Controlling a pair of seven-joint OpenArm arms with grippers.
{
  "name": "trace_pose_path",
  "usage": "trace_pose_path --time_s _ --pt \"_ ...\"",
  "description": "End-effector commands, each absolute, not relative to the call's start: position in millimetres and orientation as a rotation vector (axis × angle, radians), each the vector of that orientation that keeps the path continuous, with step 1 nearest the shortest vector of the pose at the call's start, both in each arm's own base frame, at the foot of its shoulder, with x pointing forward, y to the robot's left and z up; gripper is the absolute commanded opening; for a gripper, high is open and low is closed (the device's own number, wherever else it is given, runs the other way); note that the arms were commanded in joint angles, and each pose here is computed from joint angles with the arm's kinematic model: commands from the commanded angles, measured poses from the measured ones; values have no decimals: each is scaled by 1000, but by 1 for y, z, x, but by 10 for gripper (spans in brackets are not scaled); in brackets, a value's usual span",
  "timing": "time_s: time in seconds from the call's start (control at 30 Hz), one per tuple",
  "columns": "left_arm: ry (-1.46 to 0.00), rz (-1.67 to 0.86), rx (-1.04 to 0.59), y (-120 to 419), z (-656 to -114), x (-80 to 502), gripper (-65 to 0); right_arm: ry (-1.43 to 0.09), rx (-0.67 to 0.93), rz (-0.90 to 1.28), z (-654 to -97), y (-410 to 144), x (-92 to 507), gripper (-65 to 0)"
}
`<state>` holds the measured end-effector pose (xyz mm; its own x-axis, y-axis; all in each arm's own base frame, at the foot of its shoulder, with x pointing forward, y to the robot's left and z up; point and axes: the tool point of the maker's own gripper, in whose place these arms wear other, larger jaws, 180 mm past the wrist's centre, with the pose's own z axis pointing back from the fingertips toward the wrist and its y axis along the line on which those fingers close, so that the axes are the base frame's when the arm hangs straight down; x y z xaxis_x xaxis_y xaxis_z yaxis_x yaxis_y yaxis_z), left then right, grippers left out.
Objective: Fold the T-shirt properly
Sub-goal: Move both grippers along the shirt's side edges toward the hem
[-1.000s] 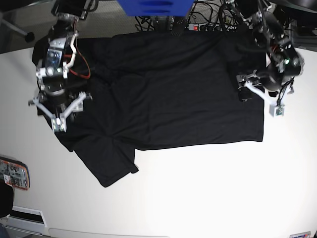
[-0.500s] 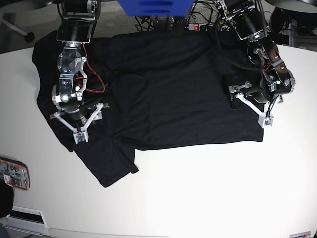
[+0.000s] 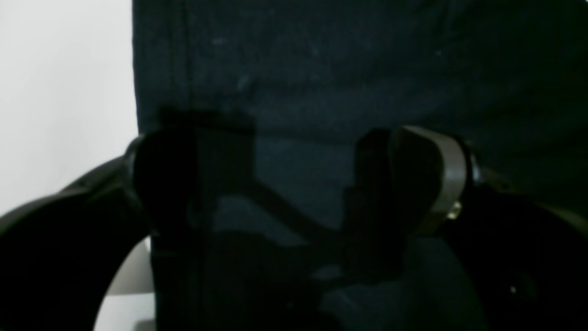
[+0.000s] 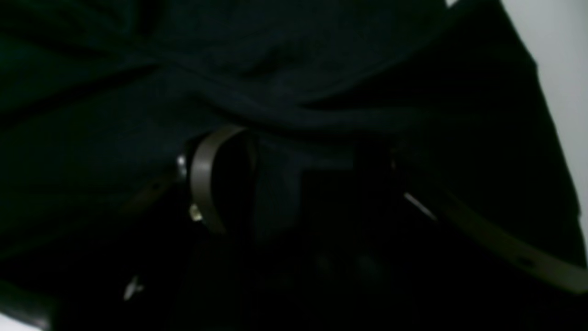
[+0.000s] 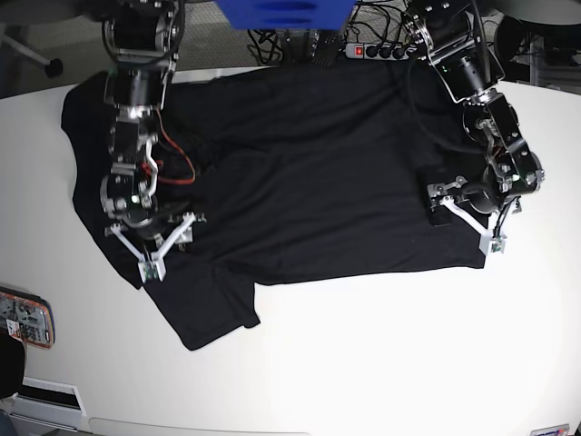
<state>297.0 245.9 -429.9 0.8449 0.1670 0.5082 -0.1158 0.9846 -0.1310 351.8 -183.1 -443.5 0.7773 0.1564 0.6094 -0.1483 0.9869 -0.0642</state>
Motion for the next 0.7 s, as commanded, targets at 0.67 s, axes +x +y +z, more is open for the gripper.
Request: trace_pose_path --time_s 0.67 --pt "-716 135 -65 257 -396 322 0 -843 -122 211 -365 -189 367 -276"
